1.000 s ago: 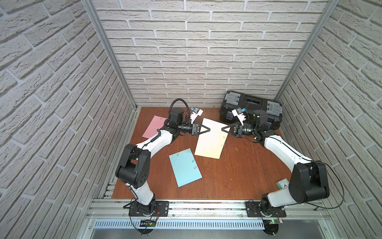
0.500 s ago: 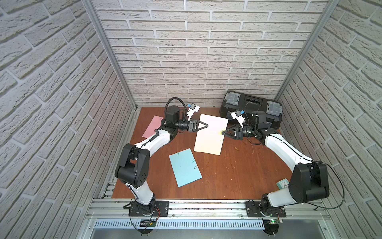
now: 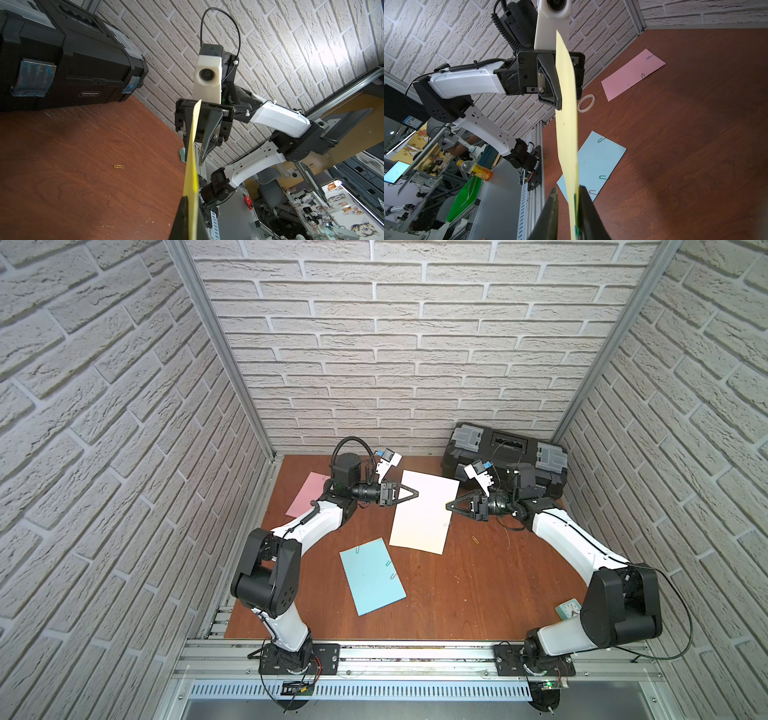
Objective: Unclip the paperclips from the documents
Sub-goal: Adjust the document, then remove the paper clip from the document.
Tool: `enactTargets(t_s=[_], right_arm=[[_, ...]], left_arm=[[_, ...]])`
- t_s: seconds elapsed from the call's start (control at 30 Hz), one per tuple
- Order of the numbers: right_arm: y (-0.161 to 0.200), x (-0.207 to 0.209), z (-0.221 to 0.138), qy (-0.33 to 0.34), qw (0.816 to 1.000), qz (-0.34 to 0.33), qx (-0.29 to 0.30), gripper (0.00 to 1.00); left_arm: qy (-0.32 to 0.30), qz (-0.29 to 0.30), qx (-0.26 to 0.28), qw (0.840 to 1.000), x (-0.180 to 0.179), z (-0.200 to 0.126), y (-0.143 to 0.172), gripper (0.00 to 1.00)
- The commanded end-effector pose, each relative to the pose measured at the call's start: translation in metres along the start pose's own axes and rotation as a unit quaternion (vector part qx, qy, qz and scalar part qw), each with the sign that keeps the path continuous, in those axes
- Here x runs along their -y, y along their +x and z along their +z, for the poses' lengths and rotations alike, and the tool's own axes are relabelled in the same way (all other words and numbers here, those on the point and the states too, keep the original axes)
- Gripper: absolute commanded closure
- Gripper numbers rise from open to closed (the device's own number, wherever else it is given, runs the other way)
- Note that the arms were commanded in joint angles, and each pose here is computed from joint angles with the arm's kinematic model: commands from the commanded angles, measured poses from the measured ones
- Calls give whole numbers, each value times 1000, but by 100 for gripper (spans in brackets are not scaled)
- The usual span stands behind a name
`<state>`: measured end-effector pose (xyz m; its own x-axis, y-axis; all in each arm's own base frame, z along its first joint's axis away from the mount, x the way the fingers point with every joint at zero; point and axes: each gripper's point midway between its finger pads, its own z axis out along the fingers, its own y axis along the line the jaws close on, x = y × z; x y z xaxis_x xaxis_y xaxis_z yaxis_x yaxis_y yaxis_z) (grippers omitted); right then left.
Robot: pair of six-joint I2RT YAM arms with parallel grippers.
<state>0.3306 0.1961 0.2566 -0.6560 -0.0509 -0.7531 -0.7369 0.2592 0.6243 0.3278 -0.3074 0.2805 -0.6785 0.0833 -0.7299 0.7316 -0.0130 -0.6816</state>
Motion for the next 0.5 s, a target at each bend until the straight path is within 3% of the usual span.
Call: enactTargets(t_s=[0.0, 0.47], right_arm=[[-4, -2, -1, -10, 1000, -10, 5, 87], [0, 2, -2, -4, 1000, -2, 2, 95]], left_arm=[[11, 34, 1, 999, 14, -4, -2, 100], [1, 38, 1, 999, 12, -9, 0, 100]])
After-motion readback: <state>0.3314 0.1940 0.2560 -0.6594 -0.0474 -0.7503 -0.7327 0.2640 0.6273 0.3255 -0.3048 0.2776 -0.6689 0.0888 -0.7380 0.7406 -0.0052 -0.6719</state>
